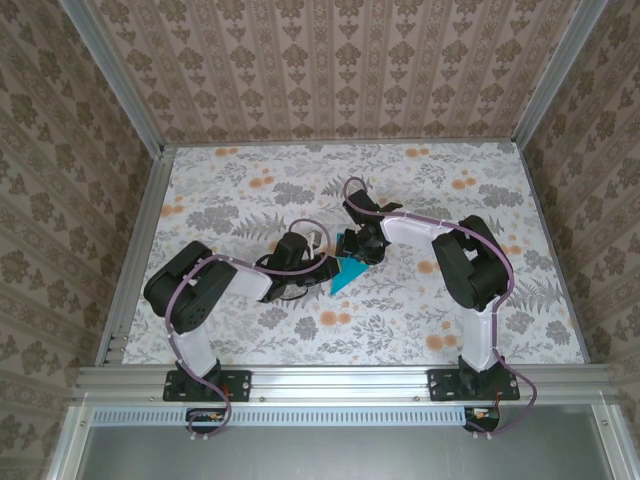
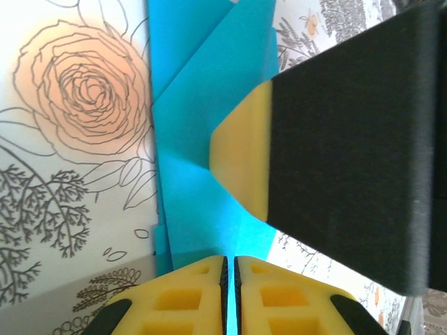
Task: Fold a paper plane with a square sheet of paper (pick it up from the middle)
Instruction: Fourth fold the wing at the center of the table.
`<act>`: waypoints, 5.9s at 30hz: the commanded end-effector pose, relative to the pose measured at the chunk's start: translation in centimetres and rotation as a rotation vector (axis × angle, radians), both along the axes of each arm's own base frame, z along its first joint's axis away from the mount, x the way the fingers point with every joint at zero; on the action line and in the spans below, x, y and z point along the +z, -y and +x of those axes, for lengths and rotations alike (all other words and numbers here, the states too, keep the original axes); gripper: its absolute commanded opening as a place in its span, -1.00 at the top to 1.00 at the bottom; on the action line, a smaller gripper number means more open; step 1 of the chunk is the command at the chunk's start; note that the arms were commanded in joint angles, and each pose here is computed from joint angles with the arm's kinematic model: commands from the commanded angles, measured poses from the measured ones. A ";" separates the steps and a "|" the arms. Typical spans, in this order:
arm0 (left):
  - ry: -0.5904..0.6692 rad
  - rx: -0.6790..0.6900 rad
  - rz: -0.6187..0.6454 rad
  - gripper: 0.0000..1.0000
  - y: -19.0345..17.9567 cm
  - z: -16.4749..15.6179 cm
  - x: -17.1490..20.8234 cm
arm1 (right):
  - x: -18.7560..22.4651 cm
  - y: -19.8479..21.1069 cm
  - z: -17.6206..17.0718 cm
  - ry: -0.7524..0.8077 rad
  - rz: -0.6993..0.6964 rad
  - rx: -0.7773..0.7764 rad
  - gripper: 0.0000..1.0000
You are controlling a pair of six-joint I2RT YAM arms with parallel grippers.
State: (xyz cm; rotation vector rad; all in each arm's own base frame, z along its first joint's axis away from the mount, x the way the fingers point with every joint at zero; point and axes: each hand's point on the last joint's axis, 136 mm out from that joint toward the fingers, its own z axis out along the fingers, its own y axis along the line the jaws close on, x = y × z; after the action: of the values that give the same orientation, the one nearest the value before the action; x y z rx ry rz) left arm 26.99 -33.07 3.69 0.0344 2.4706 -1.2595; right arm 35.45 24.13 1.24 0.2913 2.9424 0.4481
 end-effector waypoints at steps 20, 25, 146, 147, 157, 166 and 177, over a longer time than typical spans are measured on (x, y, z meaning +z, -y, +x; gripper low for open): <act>-0.074 0.017 0.065 0.77 -0.3 -0.6 -2.3 | -7.6 4.0 -4.5 -0.200 -0.207 0.001 -0.09; -0.090 0.023 0.085 0.78 -0.6 -0.8 -2.8 | -7.6 3.9 -4.5 -0.203 -0.198 0.001 -0.09; -0.225 -0.031 0.309 0.94 -3.2 -4.2 -6.3 | 0.6 5.5 8.9 0.178 0.241 -0.023 0.90; -0.225 -0.031 0.309 0.94 -3.2 -4.2 -6.3 | 1.3 5.4 9.2 0.194 0.244 -0.020 0.90; -0.223 -0.026 0.310 0.94 -3.2 -4.0 -6.2 | 5.2 2.4 5.7 0.237 0.401 0.057 0.84; -0.219 -0.027 0.306 0.94 -3.0 -3.9 -6.1 | 2.9 -1.6 1.0 0.132 0.460 0.127 0.84; -0.227 -0.032 0.311 0.94 -3.0 -4.0 -6.1 | 0.0 -0.6 1.7 0.076 0.365 0.117 0.85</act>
State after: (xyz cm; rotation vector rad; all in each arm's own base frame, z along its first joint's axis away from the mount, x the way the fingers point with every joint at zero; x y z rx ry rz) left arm 26.81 -32.90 2.05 0.0186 2.6214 -1.0989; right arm 36.52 25.47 1.91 0.1302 2.7713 1.0515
